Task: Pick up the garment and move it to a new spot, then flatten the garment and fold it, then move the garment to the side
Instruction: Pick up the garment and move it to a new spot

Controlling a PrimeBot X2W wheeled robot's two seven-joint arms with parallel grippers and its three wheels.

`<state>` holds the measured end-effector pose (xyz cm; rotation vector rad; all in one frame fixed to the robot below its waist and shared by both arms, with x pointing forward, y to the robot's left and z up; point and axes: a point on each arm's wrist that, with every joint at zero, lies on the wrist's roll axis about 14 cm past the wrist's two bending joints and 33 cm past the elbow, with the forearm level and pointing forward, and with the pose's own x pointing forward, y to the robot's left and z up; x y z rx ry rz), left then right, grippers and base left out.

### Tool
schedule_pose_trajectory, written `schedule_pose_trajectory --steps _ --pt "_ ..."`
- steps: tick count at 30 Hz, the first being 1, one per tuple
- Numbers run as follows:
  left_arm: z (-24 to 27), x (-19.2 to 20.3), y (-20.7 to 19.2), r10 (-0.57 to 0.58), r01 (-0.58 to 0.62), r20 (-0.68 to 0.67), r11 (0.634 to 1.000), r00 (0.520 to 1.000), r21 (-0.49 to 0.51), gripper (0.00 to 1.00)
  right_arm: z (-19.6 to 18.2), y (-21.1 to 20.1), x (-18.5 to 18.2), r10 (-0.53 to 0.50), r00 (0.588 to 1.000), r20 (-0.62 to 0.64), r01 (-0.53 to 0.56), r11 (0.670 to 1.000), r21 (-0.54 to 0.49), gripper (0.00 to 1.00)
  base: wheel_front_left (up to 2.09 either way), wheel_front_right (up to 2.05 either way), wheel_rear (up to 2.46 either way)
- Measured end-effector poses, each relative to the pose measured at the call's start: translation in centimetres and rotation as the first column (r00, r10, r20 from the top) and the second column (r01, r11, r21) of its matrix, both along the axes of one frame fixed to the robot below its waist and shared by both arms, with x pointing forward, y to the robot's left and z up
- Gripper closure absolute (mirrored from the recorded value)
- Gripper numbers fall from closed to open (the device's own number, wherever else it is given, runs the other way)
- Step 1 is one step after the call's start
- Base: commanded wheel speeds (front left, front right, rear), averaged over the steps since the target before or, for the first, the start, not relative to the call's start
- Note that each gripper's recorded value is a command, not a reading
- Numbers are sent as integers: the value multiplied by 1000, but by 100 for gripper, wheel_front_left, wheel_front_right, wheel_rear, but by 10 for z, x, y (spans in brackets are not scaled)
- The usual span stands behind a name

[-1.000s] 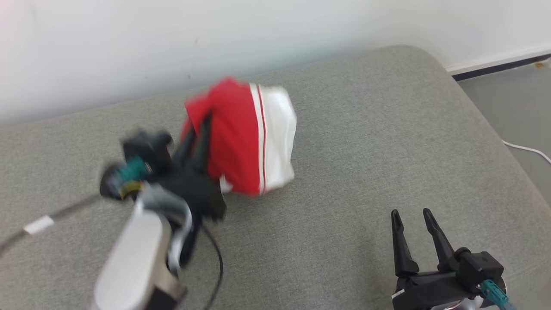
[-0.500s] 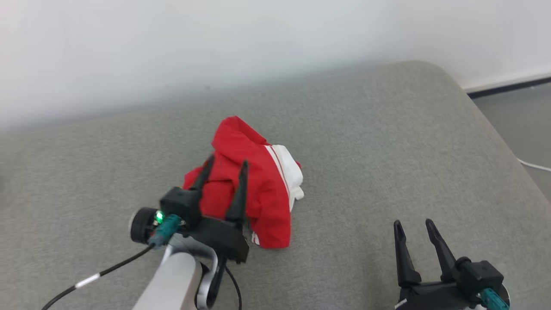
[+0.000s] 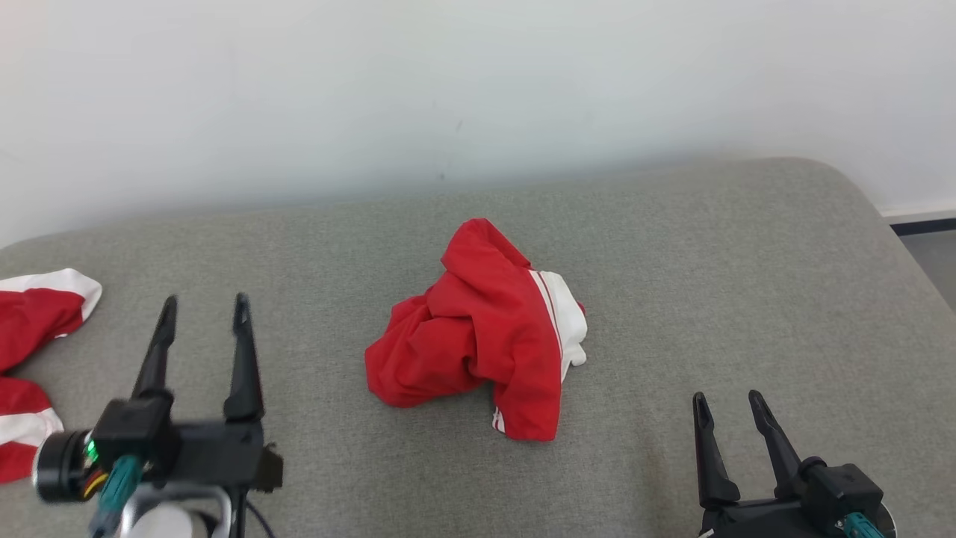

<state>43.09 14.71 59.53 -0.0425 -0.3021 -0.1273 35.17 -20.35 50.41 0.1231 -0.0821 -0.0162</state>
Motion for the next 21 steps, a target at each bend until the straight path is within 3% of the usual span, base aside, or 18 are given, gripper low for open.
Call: schedule_pose_trajectory --steps 10,21 --pt "-21 -49 47 145 -144 -31 989 989 12 0 7 8 1 28 999 22 -27 1000 -13 0 0 0 0" --pt "-53 -81 58 143 -141 -117 990 983 31 0 9 5 -1 19 999 30 -19 1000 -16 0 0 0 0"
